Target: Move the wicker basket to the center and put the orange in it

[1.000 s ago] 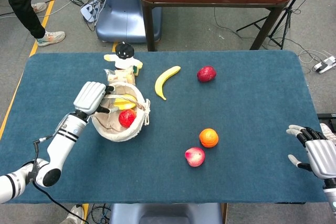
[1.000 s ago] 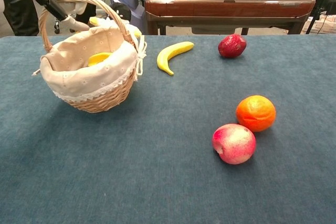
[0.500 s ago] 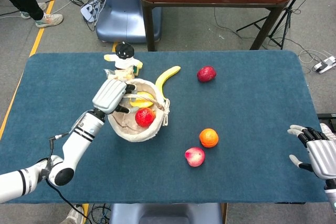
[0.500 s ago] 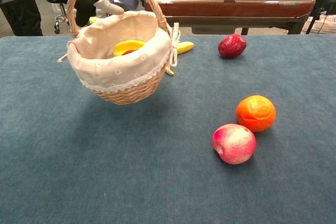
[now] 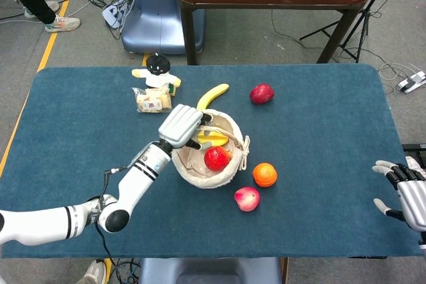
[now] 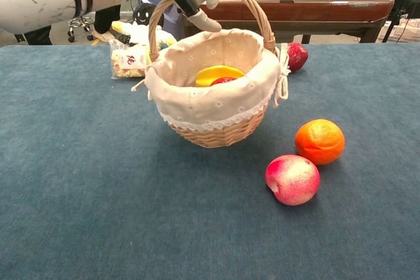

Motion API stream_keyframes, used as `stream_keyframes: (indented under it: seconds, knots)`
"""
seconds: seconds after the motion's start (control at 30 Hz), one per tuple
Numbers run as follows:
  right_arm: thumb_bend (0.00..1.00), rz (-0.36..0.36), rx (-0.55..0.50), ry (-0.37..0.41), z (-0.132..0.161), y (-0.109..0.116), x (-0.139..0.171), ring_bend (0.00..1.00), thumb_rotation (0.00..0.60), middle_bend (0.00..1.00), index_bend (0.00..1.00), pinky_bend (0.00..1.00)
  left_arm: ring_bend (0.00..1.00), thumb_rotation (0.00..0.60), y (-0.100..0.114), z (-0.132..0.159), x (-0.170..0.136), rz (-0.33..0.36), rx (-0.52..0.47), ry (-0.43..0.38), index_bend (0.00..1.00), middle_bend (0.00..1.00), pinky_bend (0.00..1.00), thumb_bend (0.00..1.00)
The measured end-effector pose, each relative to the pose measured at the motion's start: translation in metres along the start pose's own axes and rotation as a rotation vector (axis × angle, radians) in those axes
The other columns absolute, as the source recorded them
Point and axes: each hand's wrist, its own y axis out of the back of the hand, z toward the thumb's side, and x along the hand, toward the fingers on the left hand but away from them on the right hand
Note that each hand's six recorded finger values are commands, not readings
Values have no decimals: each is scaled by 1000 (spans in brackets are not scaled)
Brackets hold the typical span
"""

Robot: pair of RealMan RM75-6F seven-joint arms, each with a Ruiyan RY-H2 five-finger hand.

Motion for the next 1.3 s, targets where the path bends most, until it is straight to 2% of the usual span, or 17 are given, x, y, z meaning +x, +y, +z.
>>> stream_keyframes:
  seconds: [0.37, 0.47, 0.53, 0.63, 0.73, 0.87, 0.93, 1.1, 1.3]
  knots:
    - [172, -6, 3, -22, -6, 3, 8, 196, 600, 240, 282, 310, 680, 600, -19, 3, 18, -17, 55, 36, 793, 834, 605, 183]
    - [172, -7, 3, -22, -6, 4, 8, 196, 600, 240, 282, 310, 610, 600, -24, 0, 18, -35, 57, 49, 697, 745, 580, 183]
    - [172, -7, 3, -21, -6, 4, 7, 196, 600, 240, 282, 310, 476, 600, -26, -2, 18, -50, 60, 58, 531, 588, 491, 183]
    - [172, -8, 3, -19, -5, 4, 7, 196, 600, 240, 282, 310, 318, 600, -27, -5, 16, -73, 60, 72, 347, 415, 396, 183]
    - [172, -6, 3, -18, -5, 3, 6, 196, 600, 240, 282, 310, 233, 600, -23, -6, 13, -84, 57, 78, 276, 318, 354, 183]
    - [172, -5, 2, -16, -4, 3, 6, 196, 600, 240, 282, 310, 126, 600, -19, -9, 10, -82, 55, 92, 203, 213, 185, 183]
    - [172, -6, 1, -16, -4, 3, 6, 196, 600, 240, 282, 310, 104, 600, -16, -12, 7, -83, 52, 103, 178, 191, 152, 183]
    - [172, -7, 2, -14, -4, 4, 5, 196, 600, 240, 282, 310, 100, 600, -2, -27, -2, -46, 70, 138, 156, 184, 141, 183]
    - [172, -2, 10, 12, 1, 4, -1, 196, 600, 240, 282, 310, 100, 600, 17, -61, -22, 9, 54, 207, 155, 184, 141, 183]
